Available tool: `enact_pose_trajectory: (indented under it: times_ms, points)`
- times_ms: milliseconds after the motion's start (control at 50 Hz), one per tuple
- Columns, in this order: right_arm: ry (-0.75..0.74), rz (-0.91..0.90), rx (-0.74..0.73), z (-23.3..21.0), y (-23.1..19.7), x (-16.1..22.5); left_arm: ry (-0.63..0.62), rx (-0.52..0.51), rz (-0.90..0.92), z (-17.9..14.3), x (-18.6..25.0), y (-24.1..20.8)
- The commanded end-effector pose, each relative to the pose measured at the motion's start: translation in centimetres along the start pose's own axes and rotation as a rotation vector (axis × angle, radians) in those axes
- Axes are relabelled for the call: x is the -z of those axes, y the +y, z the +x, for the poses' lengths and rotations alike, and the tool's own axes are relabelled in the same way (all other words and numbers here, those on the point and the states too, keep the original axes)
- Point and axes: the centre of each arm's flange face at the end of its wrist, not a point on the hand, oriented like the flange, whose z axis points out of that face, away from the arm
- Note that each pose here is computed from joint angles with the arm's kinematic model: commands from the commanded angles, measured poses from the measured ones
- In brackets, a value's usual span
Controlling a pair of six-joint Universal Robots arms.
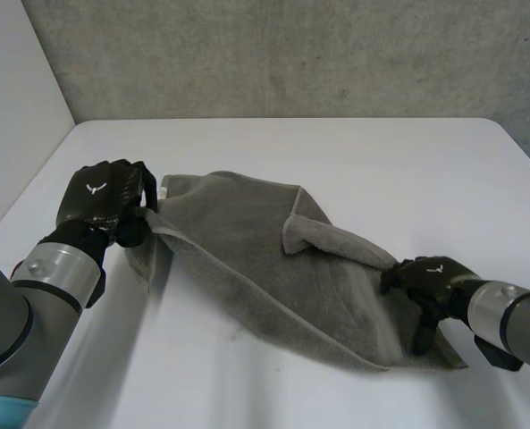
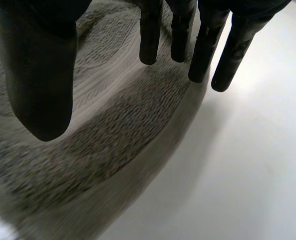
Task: Fold the towel.
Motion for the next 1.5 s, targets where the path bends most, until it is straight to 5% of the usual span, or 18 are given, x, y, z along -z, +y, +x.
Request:
enact_pose_trajectory:
  times_ms: [20,440,660,820,860,900,1020,1220,1500]
  points:
    - [-0.029,0.001,-0.041,-0.4,1.1,1.8,-0.012,0.001,0.000,-0.4,-0.3,0.0]
    - [-0.132,-0.027,-0.030,-3.1,4.9,3.3,-0.039,0.002,-0.025,-1.4,-1.1,0.8]
    - [0.053,0.131,0.087,-0.3,3.6,0.7,-0.050,0.002,-0.015,-1.7,-1.4,0.6]
    - [0.372,0.458,0.242,5.3,-6.7,0.2,-0.004,-0.019,0.182,-1.6,-5.5,-3.2]
    - [0.424,0.592,0.289,5.5,-10.7,1.0,0.026,-0.034,0.342,-1.4,-7.7,-7.9]
    - [0.538,0.861,0.353,6.1,-18.0,4.0,0.027,-0.039,0.429,-1.4,-8.6,-10.7]
    - [0.741,1.243,0.324,6.9,-27.5,12.0,0.004,-0.041,0.754,-1.8,-8.5,-21.9]
    - [0.715,1.201,0.294,5.9,-28.8,17.0,-0.016,0.027,0.841,-2.2,-3.9,-27.6]
    - [0.622,1.075,0.317,3.2,-26.9,23.2,0.004,0.046,0.651,-1.3,2.8,-26.6]
